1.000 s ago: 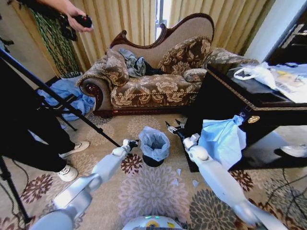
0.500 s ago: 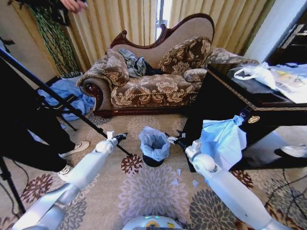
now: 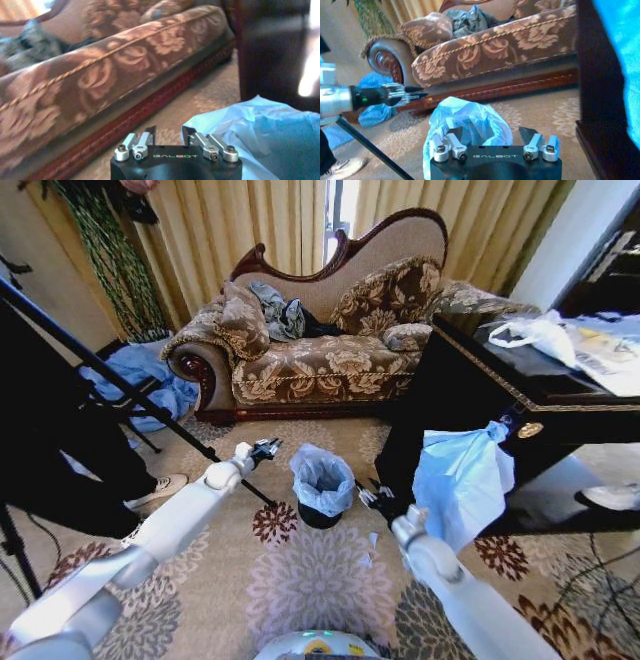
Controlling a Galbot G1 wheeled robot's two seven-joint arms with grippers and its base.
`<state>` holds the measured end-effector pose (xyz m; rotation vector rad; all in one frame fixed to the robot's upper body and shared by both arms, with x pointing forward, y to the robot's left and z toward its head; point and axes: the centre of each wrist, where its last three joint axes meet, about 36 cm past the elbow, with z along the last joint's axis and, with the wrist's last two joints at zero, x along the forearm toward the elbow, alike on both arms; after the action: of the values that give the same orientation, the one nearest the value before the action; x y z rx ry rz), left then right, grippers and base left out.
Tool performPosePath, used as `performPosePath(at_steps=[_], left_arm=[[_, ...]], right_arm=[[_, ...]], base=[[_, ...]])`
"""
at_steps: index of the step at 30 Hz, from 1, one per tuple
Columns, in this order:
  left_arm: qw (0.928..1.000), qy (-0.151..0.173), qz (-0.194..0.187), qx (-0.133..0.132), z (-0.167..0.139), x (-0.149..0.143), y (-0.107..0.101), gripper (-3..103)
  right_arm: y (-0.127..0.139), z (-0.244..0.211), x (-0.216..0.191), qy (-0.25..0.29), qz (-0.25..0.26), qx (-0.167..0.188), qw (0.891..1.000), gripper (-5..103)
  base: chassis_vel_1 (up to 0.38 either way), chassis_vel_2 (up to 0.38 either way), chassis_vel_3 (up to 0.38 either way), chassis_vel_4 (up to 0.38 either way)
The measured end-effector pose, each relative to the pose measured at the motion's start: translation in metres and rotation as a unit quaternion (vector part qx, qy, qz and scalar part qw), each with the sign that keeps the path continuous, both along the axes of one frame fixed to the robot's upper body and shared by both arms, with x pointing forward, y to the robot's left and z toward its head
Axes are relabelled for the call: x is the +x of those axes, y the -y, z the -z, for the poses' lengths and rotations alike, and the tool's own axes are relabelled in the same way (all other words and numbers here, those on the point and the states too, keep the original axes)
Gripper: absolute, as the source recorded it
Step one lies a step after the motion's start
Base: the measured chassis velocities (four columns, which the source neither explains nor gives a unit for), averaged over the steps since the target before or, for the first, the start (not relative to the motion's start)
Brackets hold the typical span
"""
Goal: Place a garbage bag over the trash bin.
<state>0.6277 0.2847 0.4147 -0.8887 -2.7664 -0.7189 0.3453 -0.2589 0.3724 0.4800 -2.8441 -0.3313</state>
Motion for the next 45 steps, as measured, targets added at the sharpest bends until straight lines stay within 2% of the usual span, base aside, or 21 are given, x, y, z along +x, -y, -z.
performPosePath(at_steps=[1, 2, 3, 6, 7, 9, 10, 12, 14, 16, 18, 19, 22, 27, 28, 31, 34, 37, 40, 43, 45], left_arm=[[0.9997, 0.006, 0.014, 0.019, -0.003, 0.010, 0.006, 44], [0.9995, 0.008, 0.018, 0.024, -0.003, 0.012, 0.008, 50], [0.9995, 0.008, 0.018, 0.024, -0.003, 0.012, 0.008, 50], [0.9948, 0.021, 0.056, 0.082, -0.004, 0.036, 0.019, 66], [0.9948, 0.021, 0.056, 0.082, -0.004, 0.036, 0.019, 66], [0.9904, 0.014, 0.078, 0.113, 0.003, 0.044, 0.026, 77], [0.9883, 0.009, 0.088, 0.124, 0.005, 0.046, 0.028, 77], [0.9868, 0.007, 0.096, 0.131, 0.007, 0.047, 0.030, 82], [0.9819, -0.003, 0.119, 0.147, 0.012, 0.051, 0.039, 92], [0.9799, -0.003, 0.127, 0.154, 0.014, 0.052, 0.043, 95], [0.9741, 0.003, 0.146, 0.173, 0.019, 0.057, 0.053, 97], [0.9741, 0.003, 0.146, 0.173, 0.019, 0.057, 0.053, 97], [0.9697, 0.008, 0.157, 0.187, 0.020, 0.063, 0.058, 84], [0.9681, 0.010, 0.159, 0.193, 0.011, 0.068, 0.056, 81], [0.9677, 0.010, 0.159, 0.195, 0.009, 0.070, 0.054, 78], [0.9676, 0.008, 0.157, 0.198, 0.009, 0.073, 0.051, 84], [0.9675, 0.009, 0.153, 0.201, 0.013, 0.077, 0.048, 81], [0.9668, 0.010, 0.150, 0.206, 0.018, 0.079, 0.047, 74], [0.9662, 0.013, 0.147, 0.211, 0.024, 0.083, 0.046, 58], [0.9667, 0.014, 0.144, 0.211, 0.026, 0.084, 0.045, 53], [0.9683, 0.016, 0.137, 0.208, 0.030, 0.084, 0.045, 42]], right_arm=[[0.004, 0.002, -0.010, 0.004, 0.009, 0.006, 1.000, 79], [0.005, 0.002, -0.013, 0.005, 0.014, 0.008, 1.000, 85], [0.005, 0.002, -0.013, 0.005, 0.014, 0.008, 1.000, 85], [0.016, 0.009, -0.035, 0.016, 0.042, 0.021, 0.999, 98], [0.016, 0.009, -0.035, 0.016, 0.042, 0.021, 0.999, 98], [0.022, 0.013, -0.044, 0.020, 0.055, 0.026, 0.998, 100], [0.024, 0.015, -0.047, 0.022, 0.061, 0.028, 0.998, 100], [0.026, 0.015, -0.049, 0.024, 0.064, 0.029, 0.997, 100], [0.030, 0.019, -0.051, 0.028, 0.070, 0.034, 0.997, 100], [0.031, 0.020, -0.052, 0.029, 0.072, 0.036, 0.996, 100], [0.030, 0.024, -0.056, 0.031, 0.075, 0.042, 0.996, 100], [0.030, 0.024, -0.056, 0.031, 0.075, 0.042, 0.996, 100], [0.032, 0.032, -0.062, 0.028, 0.076, 0.046, 0.996, 100], [0.037, 0.036, -0.064, 0.025, 0.078, 0.047, 0.996, 100], [0.037, 0.037, -0.064, 0.024, 0.079, 0.047, 0.996, 100], [0.037, 0.038, -0.064, 0.024, 0.080, 0.047, 0.995, 100], [0.036, 0.040, -0.065, 0.022, 0.082, 0.049, 0.995, 100], [0.035, 0.043, -0.069, 0.018, 0.083, 0.049, 0.995, 100], [0.035, 0.048, -0.076, 0.014, 0.077, 0.049, 0.996, 100], [0.034, 0.048, -0.078, 0.015, 0.073, 0.051, 0.996, 100], [0.031, 0.050, -0.080, 0.020, 0.061, 0.057, 0.996, 100]], base=[[0.000, 0.000, 0.000, 0.000], [0.000, 0.000, 0.000, 0.000], [0.000, 0.000, 0.000, 0.000], [0.000, 0.000, 0.000, 0.000], [0.000, 0.000, 0.000, 0.000], [0.000, 0.000, 0.000, 0.000], [0.000, 0.000, 0.000, 0.000], [0.000, 0.000, 0.000, 0.000], [0.000, 0.000, 0.000, 0.000], [0.000, 0.000, 0.000, 0.000], [0.000, 0.000, 0.000, 0.000], [0.000, 0.000, 0.000, 0.000], [0.000, 0.000, 0.000, 0.000], [0.000, 0.000, 0.000, 0.000], [0.000, 0.000, 0.000, 0.000], [0.000, 0.000, 0.000, 0.000], [0.000, 0.000, 0.000, 0.000], [0.000, 0.000, 0.000, 0.000], [0.000, 0.000, 0.000, 0.000], [0.000, 0.000, 0.000, 0.000], [0.000, 0.000, 0.000, 0.000]])
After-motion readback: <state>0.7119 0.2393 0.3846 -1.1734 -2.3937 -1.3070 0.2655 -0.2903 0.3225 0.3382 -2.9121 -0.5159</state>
